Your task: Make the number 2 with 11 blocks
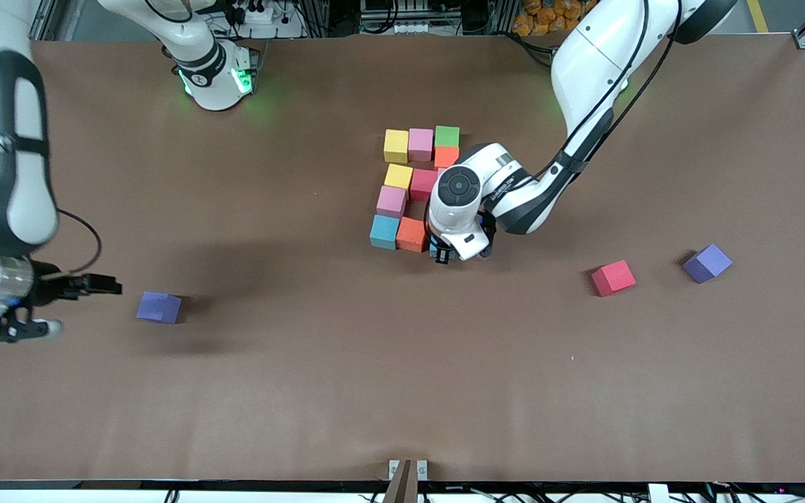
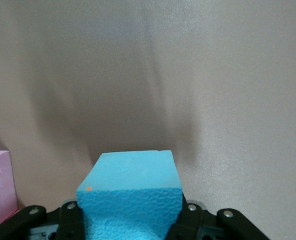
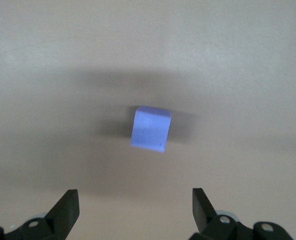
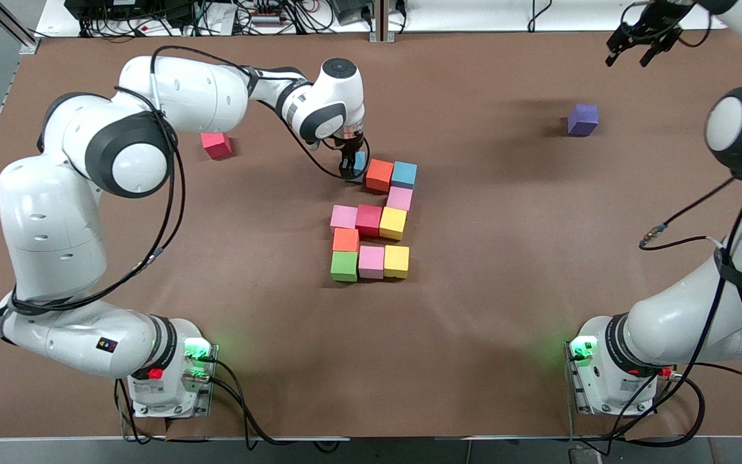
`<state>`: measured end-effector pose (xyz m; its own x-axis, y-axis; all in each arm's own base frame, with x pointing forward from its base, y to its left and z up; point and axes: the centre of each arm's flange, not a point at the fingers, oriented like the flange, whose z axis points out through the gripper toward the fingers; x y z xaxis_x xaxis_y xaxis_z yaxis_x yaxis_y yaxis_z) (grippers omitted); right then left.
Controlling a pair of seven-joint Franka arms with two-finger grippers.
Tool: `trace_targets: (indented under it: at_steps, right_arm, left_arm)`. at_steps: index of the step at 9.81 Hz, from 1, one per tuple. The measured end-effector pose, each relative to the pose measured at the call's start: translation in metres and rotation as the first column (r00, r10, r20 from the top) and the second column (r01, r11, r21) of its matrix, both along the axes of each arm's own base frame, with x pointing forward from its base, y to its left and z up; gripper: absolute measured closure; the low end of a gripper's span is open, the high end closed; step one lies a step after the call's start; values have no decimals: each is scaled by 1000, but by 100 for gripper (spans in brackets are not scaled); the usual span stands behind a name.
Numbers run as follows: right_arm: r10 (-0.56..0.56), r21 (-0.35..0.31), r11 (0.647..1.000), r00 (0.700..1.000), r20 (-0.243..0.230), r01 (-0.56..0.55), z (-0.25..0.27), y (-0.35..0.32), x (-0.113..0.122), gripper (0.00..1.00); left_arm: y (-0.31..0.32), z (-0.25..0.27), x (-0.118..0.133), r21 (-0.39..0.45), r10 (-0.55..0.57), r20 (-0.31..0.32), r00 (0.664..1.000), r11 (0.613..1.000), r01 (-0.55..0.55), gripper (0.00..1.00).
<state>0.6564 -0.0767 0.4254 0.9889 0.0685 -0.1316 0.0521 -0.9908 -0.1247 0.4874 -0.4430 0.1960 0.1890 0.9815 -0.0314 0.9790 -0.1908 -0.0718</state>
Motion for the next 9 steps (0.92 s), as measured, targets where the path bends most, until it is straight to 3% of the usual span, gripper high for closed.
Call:
trace_targets:
  at_steps: [4,6,9]
  right_arm:
    - [-63,-2,998,998,-15,63,109,13,-51,0]
    - [-94,-39,995,996,-2,94,162,34,-81,0]
    - [-97,-71,993,995,19,98,199,64,-107,0]
  left_arm:
    - [-3,-1,-3,0,-6,-1,1000,1000,6,43]
    - [-6,-2,-5,1,-12,-1,1000,1000,12,43]
    - [-8,-2,-7,1,-11,-2,1000,1000,11,43]
